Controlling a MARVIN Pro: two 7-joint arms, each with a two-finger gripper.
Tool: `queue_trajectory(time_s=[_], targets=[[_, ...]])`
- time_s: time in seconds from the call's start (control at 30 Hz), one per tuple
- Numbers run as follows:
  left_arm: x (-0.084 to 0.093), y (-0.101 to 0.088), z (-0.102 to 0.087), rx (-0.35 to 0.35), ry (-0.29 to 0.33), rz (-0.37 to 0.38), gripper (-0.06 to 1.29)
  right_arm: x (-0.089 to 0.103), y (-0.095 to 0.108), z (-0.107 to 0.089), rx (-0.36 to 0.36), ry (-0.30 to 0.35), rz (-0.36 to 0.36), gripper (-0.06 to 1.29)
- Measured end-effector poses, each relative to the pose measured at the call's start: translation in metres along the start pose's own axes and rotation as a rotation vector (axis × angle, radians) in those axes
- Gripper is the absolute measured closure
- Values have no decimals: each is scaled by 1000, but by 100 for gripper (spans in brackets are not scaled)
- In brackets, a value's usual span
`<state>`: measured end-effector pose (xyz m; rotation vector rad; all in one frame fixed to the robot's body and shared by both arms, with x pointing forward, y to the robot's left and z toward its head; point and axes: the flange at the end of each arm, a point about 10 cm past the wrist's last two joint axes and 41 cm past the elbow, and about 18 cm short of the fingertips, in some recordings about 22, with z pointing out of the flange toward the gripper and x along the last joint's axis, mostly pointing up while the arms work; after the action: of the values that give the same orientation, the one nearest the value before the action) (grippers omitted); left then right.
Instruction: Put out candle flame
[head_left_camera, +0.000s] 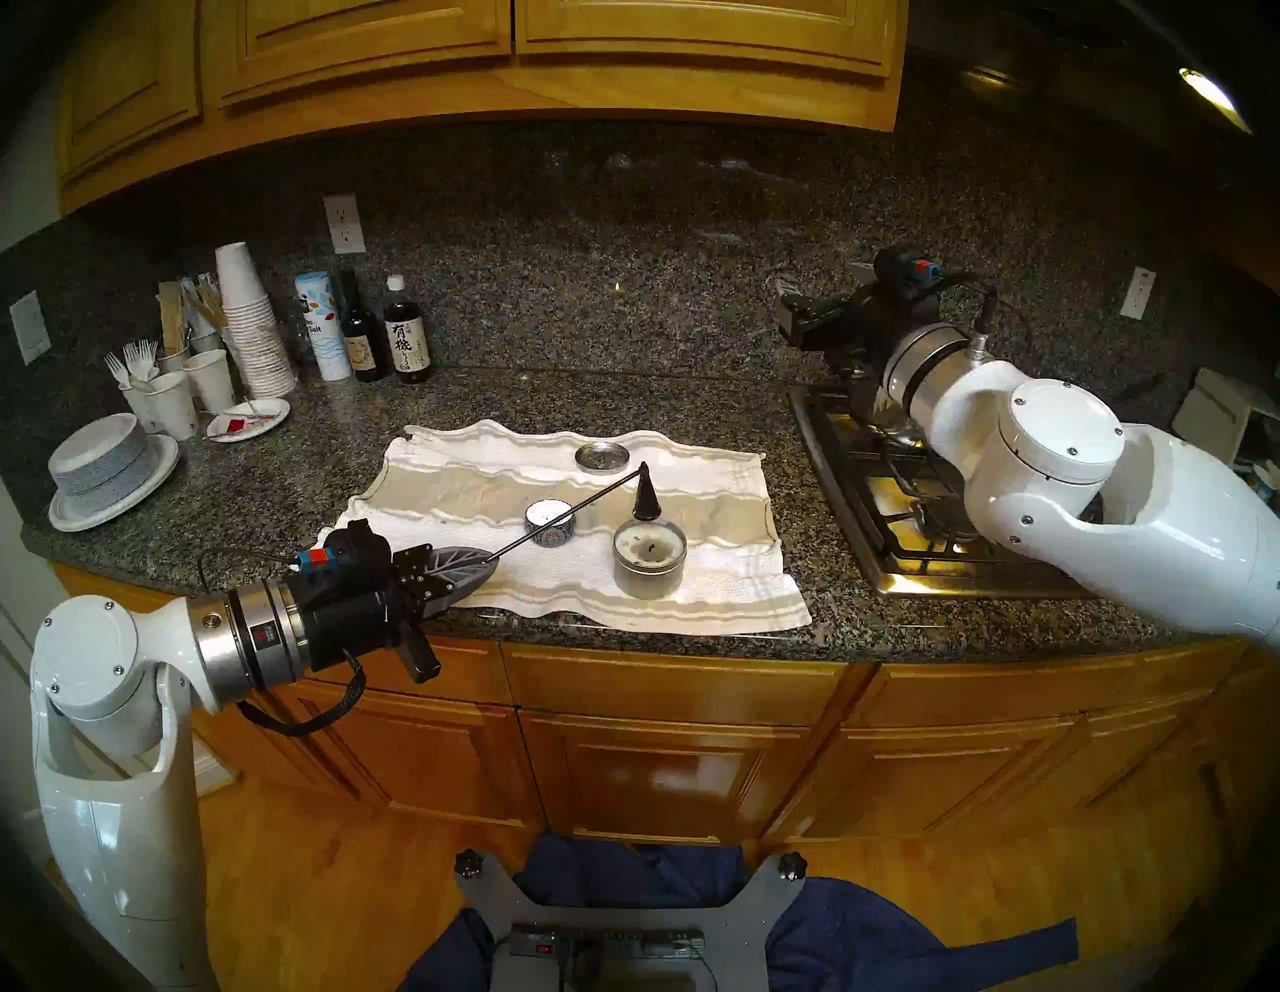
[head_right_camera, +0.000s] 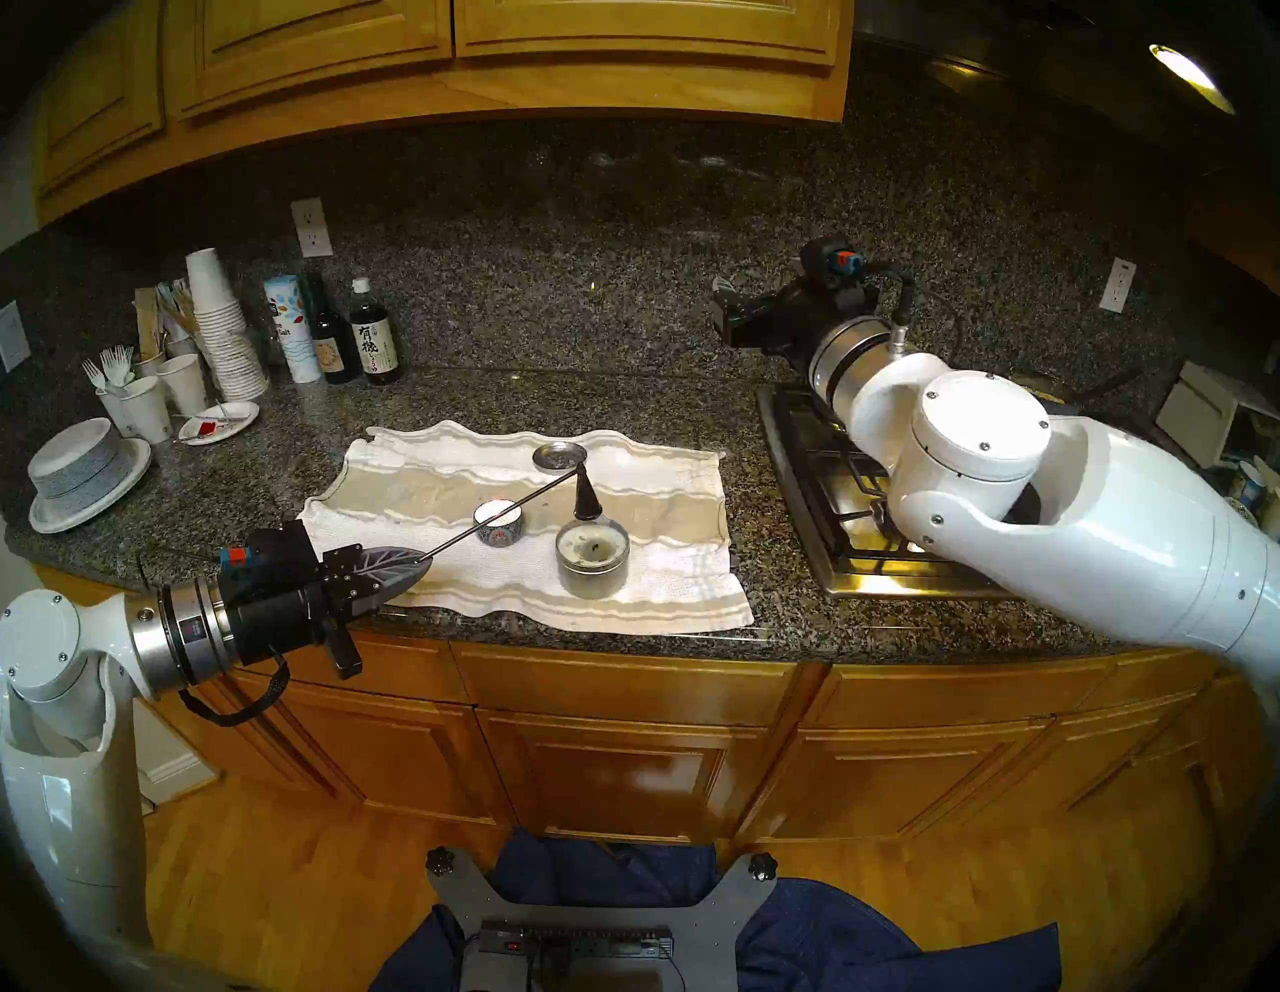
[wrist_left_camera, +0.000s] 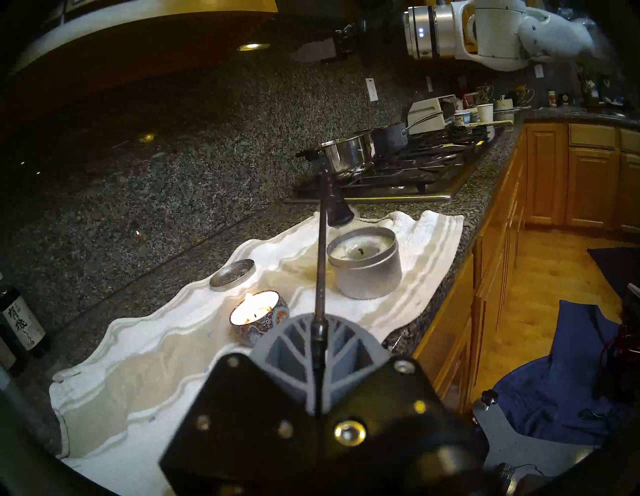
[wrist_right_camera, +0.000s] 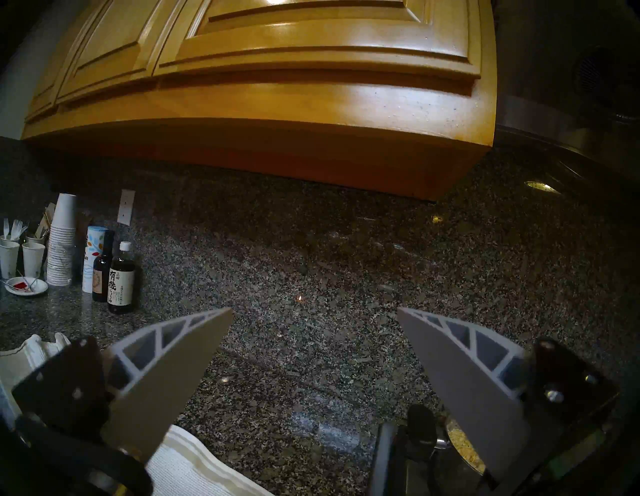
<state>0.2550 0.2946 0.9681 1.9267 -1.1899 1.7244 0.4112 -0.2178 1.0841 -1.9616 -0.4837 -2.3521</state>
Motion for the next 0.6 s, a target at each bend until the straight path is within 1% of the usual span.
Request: queue_trajectory(time_s=[0.33,0.4,0.6], targets=[[-3,-16,-13,75,-13,11,125,0,-3,3,10,3,4,-1],[-6,-20,-16,89,-18,12,125,1,-4,3,14,4,5,-1],[-23,-32,-22,127,-43,4,125,1,-7,5,25,6,7,-1]])
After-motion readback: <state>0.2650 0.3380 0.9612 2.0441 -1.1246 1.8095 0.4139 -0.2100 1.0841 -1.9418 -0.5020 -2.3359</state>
